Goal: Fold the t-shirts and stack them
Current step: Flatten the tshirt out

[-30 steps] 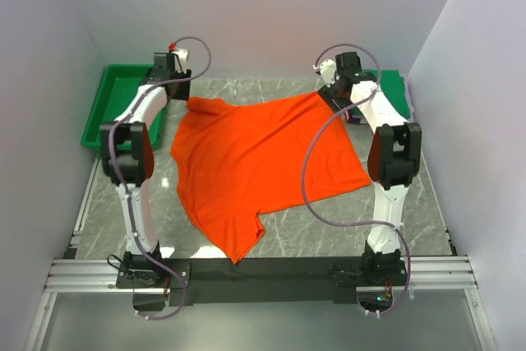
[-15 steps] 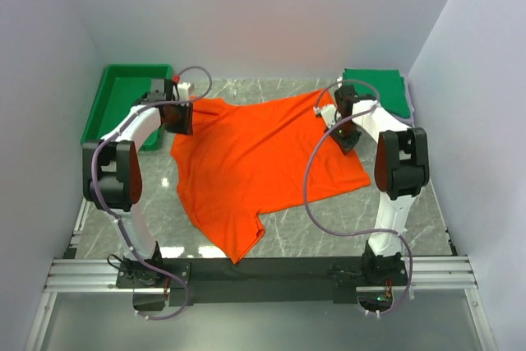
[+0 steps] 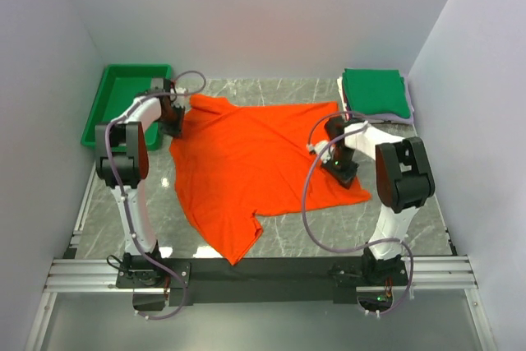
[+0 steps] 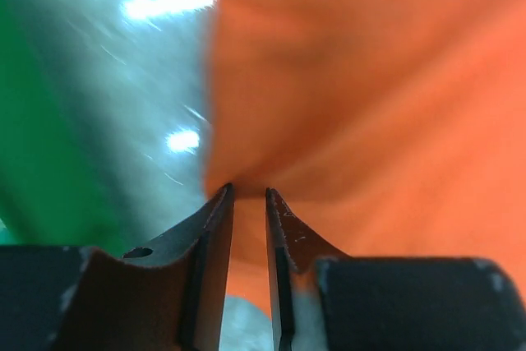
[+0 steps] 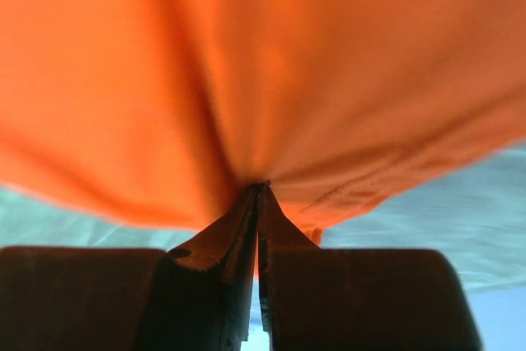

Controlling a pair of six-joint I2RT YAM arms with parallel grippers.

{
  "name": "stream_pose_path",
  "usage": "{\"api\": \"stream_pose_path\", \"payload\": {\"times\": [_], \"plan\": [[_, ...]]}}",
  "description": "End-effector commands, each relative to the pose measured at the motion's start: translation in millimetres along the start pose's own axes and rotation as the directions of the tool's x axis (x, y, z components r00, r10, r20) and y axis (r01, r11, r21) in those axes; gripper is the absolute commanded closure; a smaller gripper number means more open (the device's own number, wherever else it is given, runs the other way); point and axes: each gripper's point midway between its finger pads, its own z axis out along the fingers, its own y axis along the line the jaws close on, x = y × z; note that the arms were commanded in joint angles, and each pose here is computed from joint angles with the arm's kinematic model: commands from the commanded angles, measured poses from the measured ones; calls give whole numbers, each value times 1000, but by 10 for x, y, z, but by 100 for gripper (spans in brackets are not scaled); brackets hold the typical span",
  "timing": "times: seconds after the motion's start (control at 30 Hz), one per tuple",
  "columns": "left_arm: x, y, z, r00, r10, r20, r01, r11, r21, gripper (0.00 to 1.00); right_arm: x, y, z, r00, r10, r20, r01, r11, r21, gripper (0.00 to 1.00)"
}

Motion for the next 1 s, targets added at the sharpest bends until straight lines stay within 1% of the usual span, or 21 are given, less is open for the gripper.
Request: {"api": "stream_pose_path", "payload": {"times": [0.0, 0.03, 0.07, 0.1, 0.13, 0.2, 0.23, 0.27, 0.3, 0.33, 0.37, 0.4, 0.43, 0.47, 0.53, 0.57, 0.67, 0.73, 0.77, 0.83, 0.97], "plan": [[-307, 315, 108, 999, 41, 21, -40, 997, -72, 72, 176, 577, -35, 995, -93, -32, 87, 987, -136, 91], [-375, 322, 115, 998, 54, 24, -52, 996, -68, 71, 237, 734, -55, 990, -130, -51, 120, 978, -173, 91], [-620, 356, 47, 995, 65, 77, -59, 995, -82, 70, 215, 864, -111, 989, -148, -23, 140, 967, -213, 91], [-672, 361, 96, 995, 64, 78, -58, 995, -77, 69, 244, 929, -156, 987, -161, -24, 151, 960, -234, 90], [-715, 281, 46, 995, 65, 79, -63, 998, -27, 65, 193, 939, -201, 987, -163, -2, 158, 960, -232, 90], [-951, 198, -239, 984, 80, 156, -82, 997, 3, 60, 122, 805, -289, 990, -141, 21, 142, 974, -174, 89], [-968, 117, -346, 980, 94, 177, -102, 994, 40, 55, 19, 688, -377, 991, -125, 52, 131, 982, -138, 89], [-825, -58, -378, 979, 106, 172, -129, 983, 130, 53, -4, 561, -422, 994, -87, 64, 94, 989, -119, 89], [-892, -141, -717, 959, 142, 244, -179, 975, 135, 51, -19, 478, -477, 996, -58, 68, 65, 992, -108, 88], [-814, -219, -820, 952, 162, 259, -208, 964, 163, 48, -117, 370, -579, 994, -44, 101, 52, 995, -86, 88], [-548, -349, -805, 959, 169, 227, -221, 948, 228, 47, -124, 271, -596, 995, -21, 102, 29, 997, -71, 88], [-510, -413, -1051, 941, 208, 269, -272, 934, 232, 47, -141, 195, -622, 995, -19, 103, 24, 999, -45, 88], [-358, -491, -1110, 938, 235, 256, -303, 914, 271, 48, -179, 141, -656, 994, -21, 111, 24, 999, -26, 88], [-31, -595, -1103, 949, 247, 196, -303, 889, 344, 48, -190, 115, -638, 994, -23, 105, 25, 1000, -18, 88], [220, -675, -1263, 926, 316, 204, -372, 850, 373, 49, -223, 113, -621, 993, -35, 111, 38, 999, -26, 87], [499, -730, -1214, 929, 336, 156, -370, 832, 413, 50, -221, 119, -579, 994, -33, 100, 37, 999, -35, 87], [951, -864, -1303, 889, 440, 127, -449, 782, 432, 52, -214, 155, -441, 997, -19, 79, 24, 998, -61, 87], [1130, -922, -1300, 873, 474, 114, -472, 767, 435, 53, -185, 159, -338, 998, -12, 58, 16, 998, -67, 87], [1316, -952, -1252, 867, 490, 85, -473, 759, 448, 53, -163, 136, -297, 999, -10, 43, 12, 999, -51, 87], [1407, -1023, -1232, 834, 545, 89, -528, 740, 416, 53, -128, 123, -201, 1000, -3, 25, 4, 999, -46, 87], [1768, -982, -1037, 796, 605, -18, -552, 739, 385, 55, -53, 99, -78, 1000, -2, -11, 2, 1000, -26, 87]]}}
